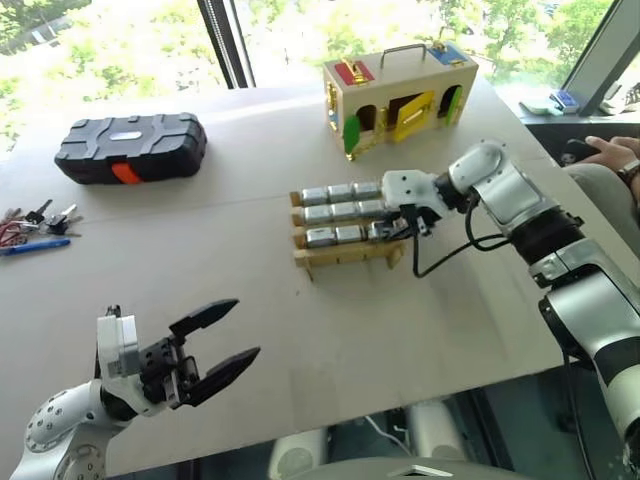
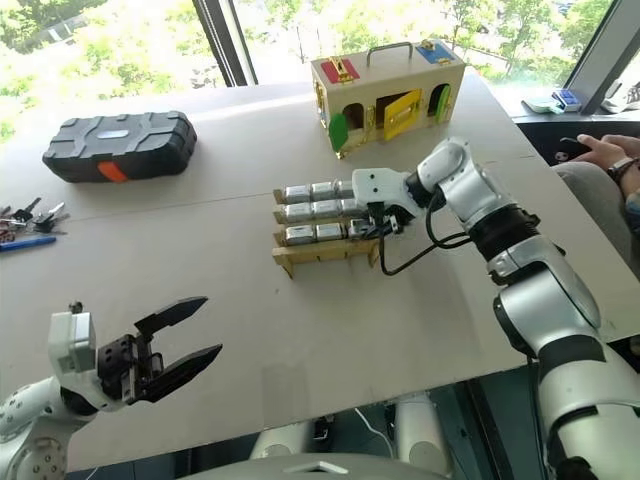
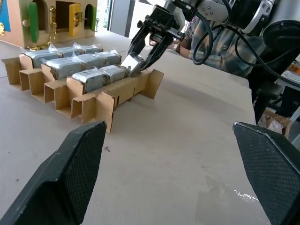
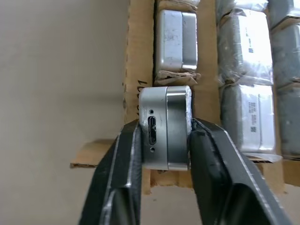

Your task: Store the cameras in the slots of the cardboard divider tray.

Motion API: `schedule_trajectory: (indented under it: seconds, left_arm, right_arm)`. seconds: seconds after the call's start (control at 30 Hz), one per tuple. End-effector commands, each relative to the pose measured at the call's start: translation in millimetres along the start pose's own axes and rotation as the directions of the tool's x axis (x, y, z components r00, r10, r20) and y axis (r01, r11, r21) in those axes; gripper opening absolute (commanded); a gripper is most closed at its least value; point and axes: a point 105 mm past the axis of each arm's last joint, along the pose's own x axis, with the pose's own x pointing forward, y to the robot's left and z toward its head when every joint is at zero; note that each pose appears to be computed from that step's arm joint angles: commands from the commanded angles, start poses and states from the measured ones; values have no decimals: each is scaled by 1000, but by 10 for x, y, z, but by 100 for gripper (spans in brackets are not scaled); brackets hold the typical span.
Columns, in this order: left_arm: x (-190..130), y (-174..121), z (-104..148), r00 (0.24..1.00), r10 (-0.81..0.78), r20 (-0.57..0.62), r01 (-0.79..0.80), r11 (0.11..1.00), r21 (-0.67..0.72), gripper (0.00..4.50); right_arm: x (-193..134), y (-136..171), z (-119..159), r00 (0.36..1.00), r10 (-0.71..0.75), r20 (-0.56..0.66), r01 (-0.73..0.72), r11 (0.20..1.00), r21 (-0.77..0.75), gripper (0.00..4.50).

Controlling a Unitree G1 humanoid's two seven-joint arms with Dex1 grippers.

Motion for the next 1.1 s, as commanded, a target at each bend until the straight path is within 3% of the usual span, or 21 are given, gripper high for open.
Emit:
schedule_trajectory:
  seconds: [0.03, 0.07, 0.2, 0.23, 0.3, 0.37, 0.47, 0.63, 1.1]
  left_arm:
    - [23, -27, 97, 1000, -1, 23, 0, 999, 47, 450]
    - [29, -19, 98, 1000, 2, 24, -3, 999, 52, 450]
    - [74, 73, 147, 998, 34, 52, -37, 998, 45, 450]
    - [83, 97, 158, 997, 43, 58, -45, 998, 41, 450]
    - [111, 125, 161, 997, 40, 58, -42, 998, 39, 450]
    - [158, 155, 165, 998, 25, 56, -27, 999, 39, 450]
    - [222, 207, 158, 999, -4, 54, 3, 999, 33, 450]
    - [316, 276, 169, 997, -45, 61, 43, 998, 36, 450]
    - [255, 259, 182, 998, -32, 61, 29, 998, 48, 450]
  right_arm:
    - [-203, -147, 229, 984, -131, 118, 134, 991, -10, 360]
    - [-270, -153, 297, 975, -159, 155, 163, 987, -12, 400]
    - [-681, 18, 495, 888, -356, 291, 373, 928, -5, 400]
    - [-744, 84, 505, 871, -388, 302, 405, 914, 10, 400]
    - [-873, 198, 460, 819, -488, 302, 484, 870, 93, 448]
    - [-961, 332, 386, 764, -582, 278, 544, 813, 207, 448]
    - [-879, 439, 308, 728, -644, 235, 575, 761, 301, 448]
    - [-653, 342, 276, 683, -701, 207, 582, 693, 426, 448]
    - [-297, 163, -20, 688, -721, 81, 635, 652, 414, 448]
